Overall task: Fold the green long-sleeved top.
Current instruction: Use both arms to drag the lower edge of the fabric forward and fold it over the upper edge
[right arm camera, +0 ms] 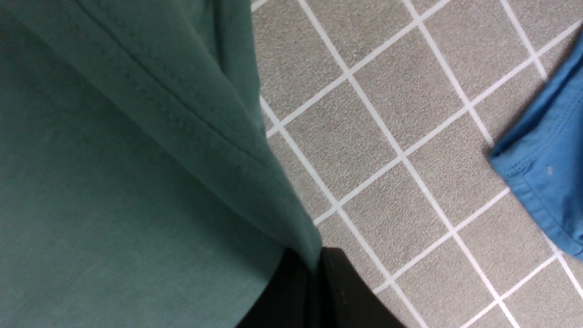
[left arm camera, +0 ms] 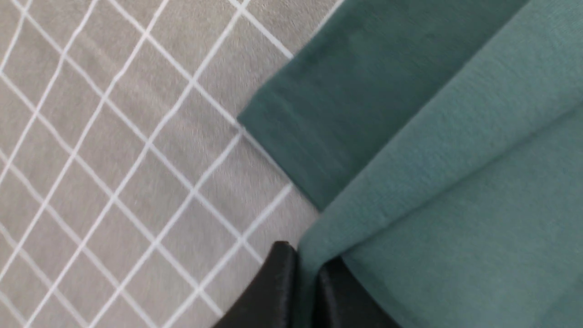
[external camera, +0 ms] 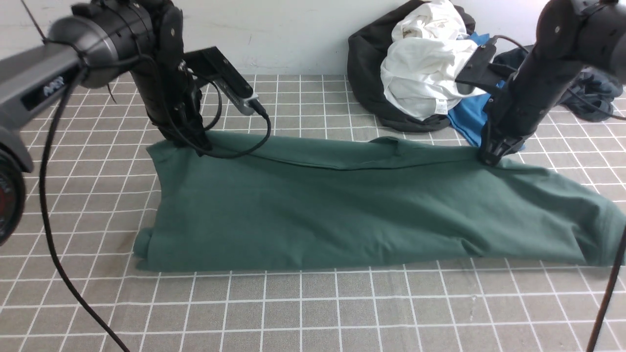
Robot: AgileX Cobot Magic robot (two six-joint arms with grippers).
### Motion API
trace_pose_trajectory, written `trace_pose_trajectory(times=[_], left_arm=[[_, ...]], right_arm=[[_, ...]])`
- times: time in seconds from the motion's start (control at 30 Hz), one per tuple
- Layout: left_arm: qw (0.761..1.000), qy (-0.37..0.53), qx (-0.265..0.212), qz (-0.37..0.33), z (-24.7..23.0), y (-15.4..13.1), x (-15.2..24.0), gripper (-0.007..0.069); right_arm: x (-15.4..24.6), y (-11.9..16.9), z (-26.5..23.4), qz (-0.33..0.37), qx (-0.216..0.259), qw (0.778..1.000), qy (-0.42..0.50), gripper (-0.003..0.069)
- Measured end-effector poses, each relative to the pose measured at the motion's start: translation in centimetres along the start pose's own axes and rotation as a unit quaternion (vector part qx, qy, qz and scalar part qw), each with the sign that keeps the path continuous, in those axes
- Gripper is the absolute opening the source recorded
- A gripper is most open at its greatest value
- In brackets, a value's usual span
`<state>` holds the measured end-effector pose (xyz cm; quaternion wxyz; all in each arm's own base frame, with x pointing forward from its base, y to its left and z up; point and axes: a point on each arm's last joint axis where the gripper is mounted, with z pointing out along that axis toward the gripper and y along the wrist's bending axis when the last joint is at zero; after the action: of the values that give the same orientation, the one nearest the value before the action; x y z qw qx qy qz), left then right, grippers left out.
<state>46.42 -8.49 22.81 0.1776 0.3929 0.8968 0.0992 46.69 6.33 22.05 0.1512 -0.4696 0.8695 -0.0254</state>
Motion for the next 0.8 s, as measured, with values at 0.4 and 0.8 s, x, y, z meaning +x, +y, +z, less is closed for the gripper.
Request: trace_pose_trajectory(times=[0.4, 0.8], left_arm=[[0.999, -0.009, -0.023, -0.030, 3.1, 0.2, -0.3, 0.0209], [0.987, 0.030, 0.006, -0.155, -2.9, -1.0, -0.6, 0.0391]], right_arm=[[-1.2, -2.2, -0.3, 0.135, 0.078, 0.986, -0.064, 0.0277], [-6.8, 4.4, 0.1, 0.147, -0.099, 0.981, -0.083, 0.0304]])
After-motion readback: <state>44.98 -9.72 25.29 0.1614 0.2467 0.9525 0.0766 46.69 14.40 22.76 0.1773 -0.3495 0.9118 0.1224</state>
